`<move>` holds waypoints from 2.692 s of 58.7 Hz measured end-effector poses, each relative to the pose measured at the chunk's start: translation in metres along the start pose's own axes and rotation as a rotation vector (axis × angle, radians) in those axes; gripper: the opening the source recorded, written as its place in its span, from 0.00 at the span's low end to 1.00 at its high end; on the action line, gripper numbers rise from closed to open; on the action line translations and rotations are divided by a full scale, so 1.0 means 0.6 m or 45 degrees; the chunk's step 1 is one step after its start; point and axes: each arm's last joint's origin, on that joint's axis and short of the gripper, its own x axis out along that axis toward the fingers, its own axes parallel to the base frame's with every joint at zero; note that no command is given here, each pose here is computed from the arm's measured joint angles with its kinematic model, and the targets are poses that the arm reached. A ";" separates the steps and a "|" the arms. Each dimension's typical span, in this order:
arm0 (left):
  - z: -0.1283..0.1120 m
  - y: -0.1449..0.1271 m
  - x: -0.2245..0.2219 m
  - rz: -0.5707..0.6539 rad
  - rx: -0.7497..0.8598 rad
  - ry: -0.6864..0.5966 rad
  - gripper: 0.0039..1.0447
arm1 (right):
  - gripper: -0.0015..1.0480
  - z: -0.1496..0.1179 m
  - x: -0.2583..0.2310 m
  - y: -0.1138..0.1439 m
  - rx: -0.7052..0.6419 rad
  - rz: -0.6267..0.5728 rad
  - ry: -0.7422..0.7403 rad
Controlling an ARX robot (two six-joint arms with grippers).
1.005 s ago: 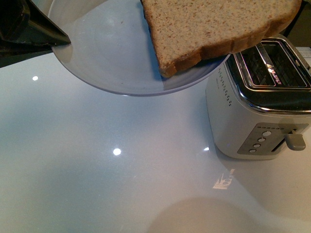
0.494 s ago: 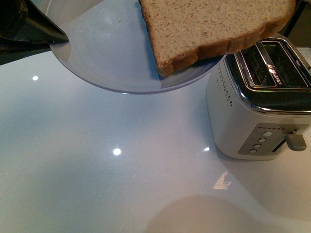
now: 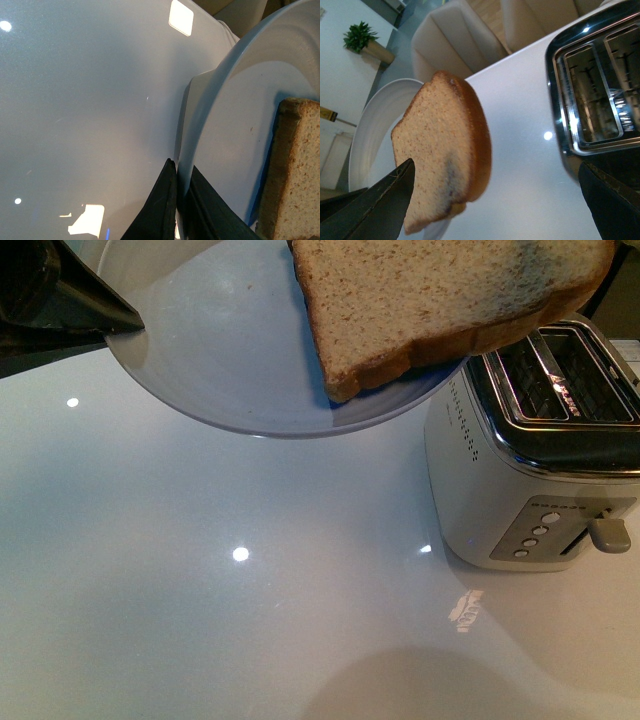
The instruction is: Left arm holds plate, right arm toasts bread
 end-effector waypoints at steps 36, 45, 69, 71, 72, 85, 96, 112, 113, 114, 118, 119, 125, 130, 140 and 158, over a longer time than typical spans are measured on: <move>0.000 0.000 0.000 0.001 0.000 -0.001 0.03 | 0.43 -0.026 0.068 0.010 0.041 0.040 0.052; 0.000 0.000 0.000 0.003 0.000 -0.002 0.03 | 0.21 -0.027 0.066 0.016 0.035 0.060 0.051; 0.000 0.000 0.000 0.000 -0.005 0.000 0.03 | 0.03 0.054 -0.007 0.052 -0.105 0.055 -0.293; 0.000 0.000 0.000 0.000 -0.005 0.000 0.03 | 0.03 0.065 -0.015 0.053 -0.119 0.040 -0.334; 0.000 0.000 0.000 0.001 -0.005 0.000 0.03 | 0.03 0.071 -0.019 0.053 -0.132 0.026 -0.357; 0.000 0.000 0.000 0.000 -0.006 0.001 0.03 | 0.03 0.101 -0.030 0.051 -0.390 -0.187 -0.449; 0.000 0.000 0.000 -0.001 -0.007 0.001 0.03 | 0.03 0.089 0.002 0.038 -0.664 -0.350 -0.357; 0.000 0.000 0.000 -0.002 -0.008 0.002 0.03 | 0.03 0.061 0.054 0.015 -0.816 -0.457 -0.231; 0.000 0.000 0.000 -0.002 -0.008 0.002 0.03 | 0.03 0.060 0.056 0.014 -0.818 -0.459 -0.228; 0.000 0.000 0.000 -0.002 -0.008 0.002 0.03 | 0.03 0.058 0.060 0.013 -0.820 -0.464 -0.220; 0.000 0.000 0.000 -0.002 -0.008 0.002 0.03 | 0.03 0.054 0.072 0.009 -0.840 -0.477 -0.197; 0.000 0.000 0.000 -0.002 -0.008 0.002 0.03 | 0.03 0.053 0.074 0.008 -0.846 -0.480 -0.193; 0.000 0.000 0.000 -0.002 -0.008 0.002 0.03 | 0.03 0.048 0.092 0.003 -0.867 -0.494 -0.163; 0.000 0.000 0.000 -0.002 -0.008 0.002 0.03 | 0.03 0.044 0.107 -0.001 -0.883 -0.515 -0.136; 0.000 0.000 0.000 -0.002 -0.008 0.002 0.03 | 0.03 0.041 0.128 -0.008 -0.901 -0.545 -0.104; 0.000 0.000 0.000 -0.002 -0.008 0.002 0.03 | 0.03 0.040 0.148 -0.015 -0.904 -0.596 -0.094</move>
